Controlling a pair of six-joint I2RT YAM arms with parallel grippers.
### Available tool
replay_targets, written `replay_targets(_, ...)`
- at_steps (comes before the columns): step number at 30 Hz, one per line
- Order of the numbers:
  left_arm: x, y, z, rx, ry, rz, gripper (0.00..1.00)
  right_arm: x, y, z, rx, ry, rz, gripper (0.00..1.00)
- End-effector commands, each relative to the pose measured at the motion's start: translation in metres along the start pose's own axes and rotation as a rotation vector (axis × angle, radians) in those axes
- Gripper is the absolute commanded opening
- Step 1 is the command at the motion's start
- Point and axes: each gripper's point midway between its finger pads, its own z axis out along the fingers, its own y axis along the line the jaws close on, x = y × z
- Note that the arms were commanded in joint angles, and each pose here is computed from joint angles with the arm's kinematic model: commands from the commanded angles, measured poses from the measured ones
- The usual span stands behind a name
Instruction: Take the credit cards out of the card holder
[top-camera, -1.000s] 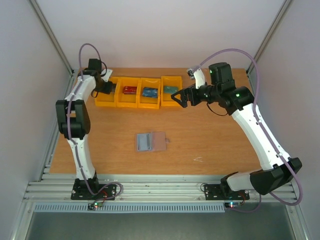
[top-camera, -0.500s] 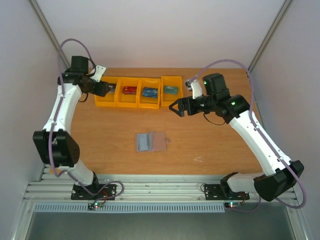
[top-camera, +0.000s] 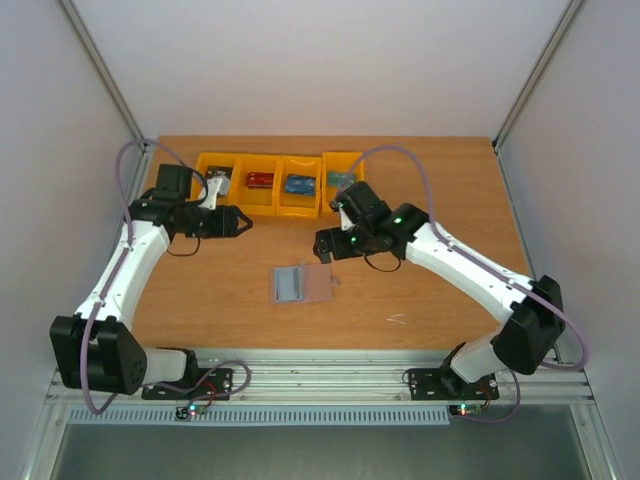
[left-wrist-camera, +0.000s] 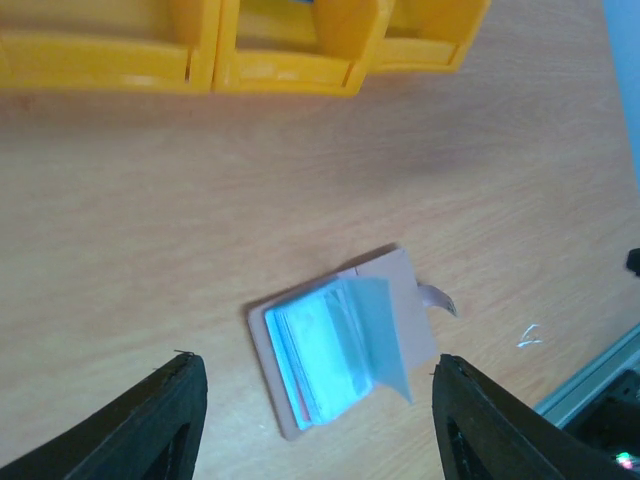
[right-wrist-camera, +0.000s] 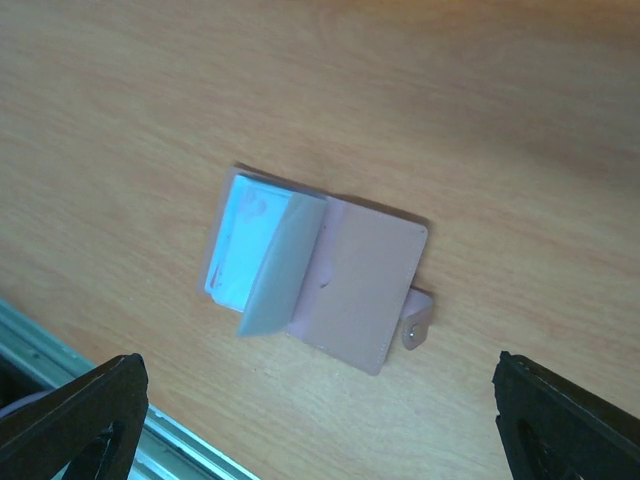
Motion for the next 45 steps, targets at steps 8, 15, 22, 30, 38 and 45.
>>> replay_targets(8, 0.054, 0.001, 0.055, 0.095, -0.04, -0.221, 0.69, 0.022, 0.002, 0.071, 0.073, 0.102, 0.143, 0.96)
replay_targets(15, 0.08, 0.024, 0.085, 0.057, 0.007, -0.318, 0.73, 0.036, 0.01, 0.108, 0.054, 0.207, 0.153, 0.96)
replay_targets(22, 0.095, 0.042, 0.11, 0.014, 0.088, -0.389, 0.73, 0.047, 0.016, 0.145, 0.058, 0.276, 0.181, 0.95)
replay_targets(30, 0.108, 0.034, 0.142, 0.05, 0.188, -0.388, 0.73, 0.067, -0.002, 0.168, 0.117, 0.306, 0.244, 0.62)
replay_targets(38, 0.103, 0.008, 0.149, 0.093, 0.225, -0.289, 0.73, 0.071, -0.013, 0.17, 0.122, 0.306, 0.271, 0.2)
replay_targets(45, 0.091, -0.006, 0.137, 0.124, 0.191, -0.225, 0.75, 0.049, -0.006, 0.148, 0.035, 0.215, 0.285, 0.01)
